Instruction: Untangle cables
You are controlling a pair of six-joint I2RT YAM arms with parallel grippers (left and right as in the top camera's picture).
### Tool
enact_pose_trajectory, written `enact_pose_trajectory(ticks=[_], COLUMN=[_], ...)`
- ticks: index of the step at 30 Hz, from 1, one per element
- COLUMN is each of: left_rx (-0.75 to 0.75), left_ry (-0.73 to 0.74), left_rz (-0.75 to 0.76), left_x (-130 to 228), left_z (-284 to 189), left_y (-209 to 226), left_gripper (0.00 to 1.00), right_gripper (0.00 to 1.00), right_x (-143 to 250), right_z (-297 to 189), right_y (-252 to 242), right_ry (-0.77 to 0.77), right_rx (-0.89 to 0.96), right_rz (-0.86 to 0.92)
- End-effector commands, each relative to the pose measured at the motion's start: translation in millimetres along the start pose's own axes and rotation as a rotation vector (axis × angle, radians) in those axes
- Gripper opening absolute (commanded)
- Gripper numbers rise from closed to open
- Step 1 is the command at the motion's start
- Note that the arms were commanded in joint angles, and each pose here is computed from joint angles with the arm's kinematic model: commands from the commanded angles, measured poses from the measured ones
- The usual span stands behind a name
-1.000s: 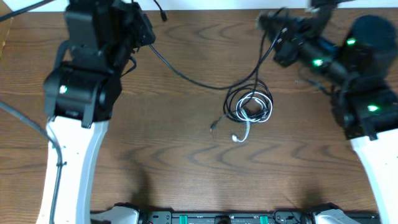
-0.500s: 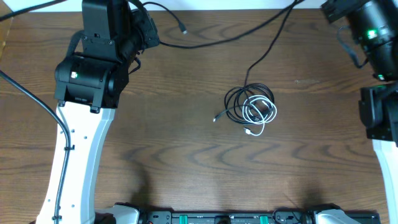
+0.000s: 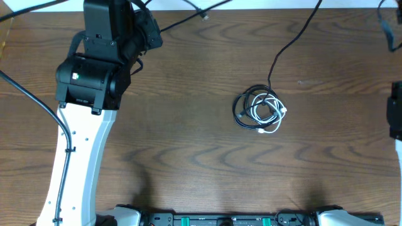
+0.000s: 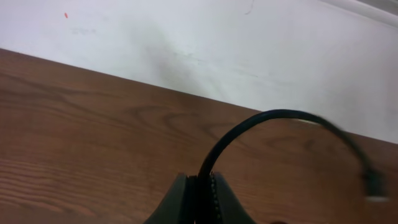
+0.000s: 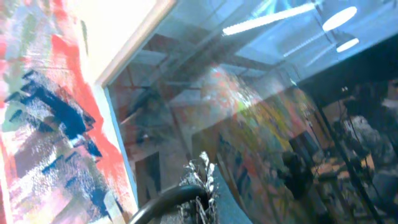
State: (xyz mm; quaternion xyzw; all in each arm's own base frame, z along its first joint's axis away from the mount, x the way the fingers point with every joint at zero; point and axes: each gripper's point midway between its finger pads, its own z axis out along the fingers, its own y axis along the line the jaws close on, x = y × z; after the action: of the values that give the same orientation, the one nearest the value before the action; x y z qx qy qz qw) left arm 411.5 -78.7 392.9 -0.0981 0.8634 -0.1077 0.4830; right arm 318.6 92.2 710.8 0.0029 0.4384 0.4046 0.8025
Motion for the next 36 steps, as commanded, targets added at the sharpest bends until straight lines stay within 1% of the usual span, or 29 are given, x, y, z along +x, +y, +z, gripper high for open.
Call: enact_pose_trajectory(ticks=[1,6,9,12,16,19,21,25,26,27,28,29,31,34,35,36], left_rx=[-0.048,-0.052,-0.055,-0.061,-0.071,-0.076,-0.078,-0.085,-0.082,-0.062,-0.025,0.052,0.158,0.289,0.313,0.34], left_ry=[0.001,0.012,0.02,0.034,0.065,0.083,0.092,0.118,0.124,0.136,0.149,0.179,0.215,0.282,0.304,0.355], left_rz=[0.022,0.023,0.024,0.027,0.068,0.098,0.122,0.147,0.153,0.168,0.194,0.241,0.276,0.274,0.269,0.26], left_x=[0,2,4,8,15,19,21,27,28,30,33,40,49,67,73,86], left_z=[3,8,10,13,15,15,14,14,13,13,13,12,9,7,8,13], left_y=[10,11,11,12,15,17,18,20,20,17,11,0,-16,-35,-38,-40], left_gripper=[0.13,0.13,0.13,0.13,0.13,0.13,0.13,0.17,0.17,0.22,0.24,0.29,0.34,0.36,0.36,0.36], right_gripper=[0.01,0.01,0.01,0.01,0.01,0.01,0.01,0.01,0.01,0.01,0.01,0.01,0.01,0.01,0.01,0.01], right_x=[-49,-75,-68,-33,37,94,130,192,203,218,230,248,264,268,264,250], right_z=[-3,1,5,8,1,-10,-16,-21,-20,-19,-16,-11,-5,4,8,18], right_y=[9,17,13,-10,-61,-92,-109,-128,-130,-133,-134,-137,-141,-146,-152,-159], right_ry=[-0.145,-0.213,-0.168,-0.026,0.241,0.447,0.566,0.746,0.768,0.797,0.815,0.838,0.847,0.815,0.788,0.723], right_rx=[0.028,0.015,0.035,0.11,0.277,0.345,0.37,0.356,0.348,0.335,0.324,0.306,0.293,0.288,0.303,0.306], right_rz=[-0.046,-0.07,-0.063,-0.073,-0.051,-0.018,0.03,0.128,0.141,0.159,0.171,0.184,0.193,0.188,0.18,0.164])
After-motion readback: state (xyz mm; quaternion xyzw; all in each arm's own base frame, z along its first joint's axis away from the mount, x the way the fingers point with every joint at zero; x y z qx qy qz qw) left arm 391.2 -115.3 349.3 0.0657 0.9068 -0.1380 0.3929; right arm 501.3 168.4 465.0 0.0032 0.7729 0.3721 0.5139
